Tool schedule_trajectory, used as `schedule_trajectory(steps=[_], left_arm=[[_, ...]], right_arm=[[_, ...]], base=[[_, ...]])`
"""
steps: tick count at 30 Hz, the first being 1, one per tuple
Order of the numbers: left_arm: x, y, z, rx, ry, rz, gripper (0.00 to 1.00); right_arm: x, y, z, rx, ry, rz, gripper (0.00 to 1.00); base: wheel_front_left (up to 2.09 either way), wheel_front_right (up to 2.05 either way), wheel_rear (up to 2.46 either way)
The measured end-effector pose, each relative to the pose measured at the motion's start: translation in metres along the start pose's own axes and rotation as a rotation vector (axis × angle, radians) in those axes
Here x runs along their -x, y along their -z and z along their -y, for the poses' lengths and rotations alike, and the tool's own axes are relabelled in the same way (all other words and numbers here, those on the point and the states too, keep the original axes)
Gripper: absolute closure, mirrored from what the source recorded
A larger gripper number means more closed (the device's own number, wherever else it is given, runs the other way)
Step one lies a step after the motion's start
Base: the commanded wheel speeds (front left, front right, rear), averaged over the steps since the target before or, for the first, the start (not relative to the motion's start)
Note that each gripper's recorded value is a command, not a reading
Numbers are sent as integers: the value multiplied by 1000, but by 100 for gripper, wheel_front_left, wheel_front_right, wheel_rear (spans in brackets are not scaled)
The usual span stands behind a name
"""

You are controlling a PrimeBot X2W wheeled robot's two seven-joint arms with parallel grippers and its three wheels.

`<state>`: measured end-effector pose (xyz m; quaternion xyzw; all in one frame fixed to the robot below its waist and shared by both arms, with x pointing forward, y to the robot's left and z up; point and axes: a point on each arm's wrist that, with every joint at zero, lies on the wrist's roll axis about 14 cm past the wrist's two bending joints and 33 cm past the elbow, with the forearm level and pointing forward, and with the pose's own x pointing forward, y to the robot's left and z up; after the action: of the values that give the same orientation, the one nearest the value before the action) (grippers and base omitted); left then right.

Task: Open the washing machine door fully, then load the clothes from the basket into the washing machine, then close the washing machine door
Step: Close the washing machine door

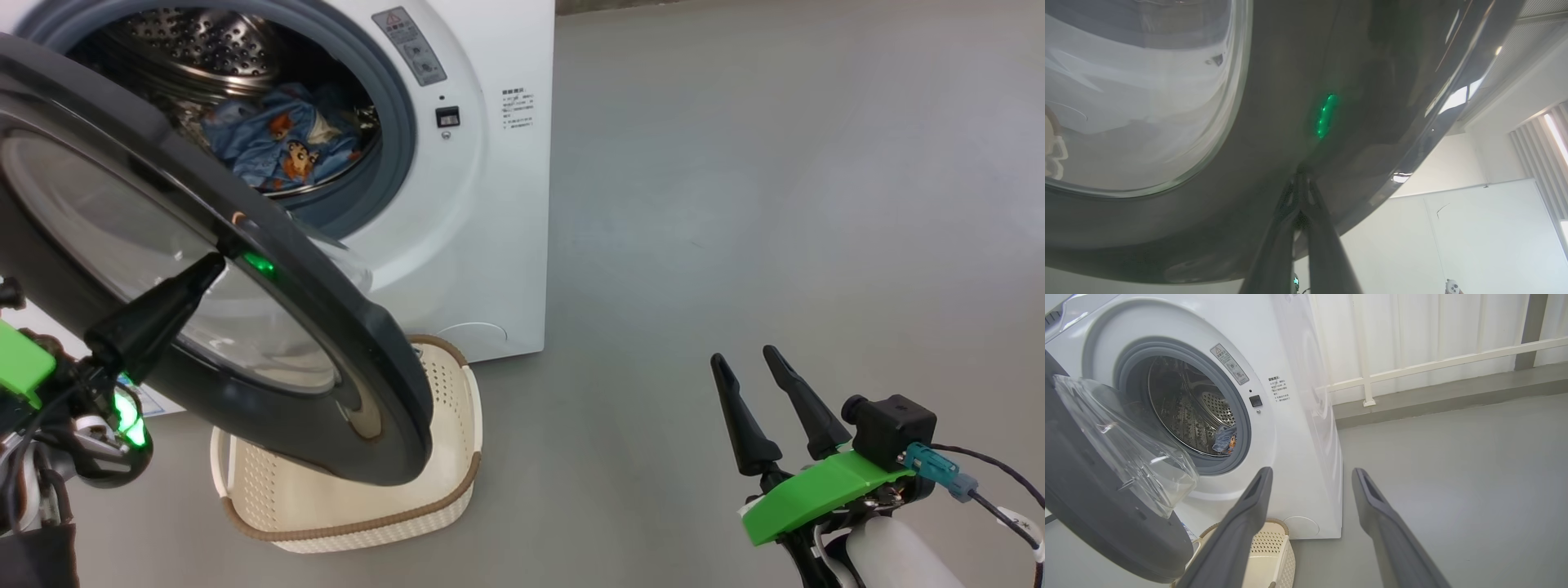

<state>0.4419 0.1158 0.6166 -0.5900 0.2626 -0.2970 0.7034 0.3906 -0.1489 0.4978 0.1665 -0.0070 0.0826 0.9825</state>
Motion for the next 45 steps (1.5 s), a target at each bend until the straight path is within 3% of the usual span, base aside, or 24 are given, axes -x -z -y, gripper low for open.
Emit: schedule_trajectory(steps=[10, 21, 25, 26, 34, 43, 45], left_arm=[[0, 0, 1, -2, 17, 4, 100], [20, -6, 16, -88, 51, 65, 100], [35, -11, 4, -152, -4, 120, 7], [39, -13, 1, -176, -20, 137, 0], [56, -19, -12, -390, -84, 247, 0], [69, -32, -21, -510, -131, 434, 0], [71, -34, -23, -583, -165, 473, 0]], right_arm=[[-1, -1, -1, 1, -3, 3, 0], [-6, -5, -13, 10, -44, 10, 0], [-6, -7, -16, 13, -57, 16, 0], [-6, -8, -18, 14, -60, 18, 0], [-7, -10, -22, 20, -78, 23, 0], [-7, -10, -20, 26, -75, 20, 0], [-6, -9, -18, 27, -71, 18, 0]], base=[[0, 0, 0], [0, 0, 0], [0, 0, 0], [0, 0, 0], [0, 0, 0], [0, 0, 0], [0, 0, 0]])
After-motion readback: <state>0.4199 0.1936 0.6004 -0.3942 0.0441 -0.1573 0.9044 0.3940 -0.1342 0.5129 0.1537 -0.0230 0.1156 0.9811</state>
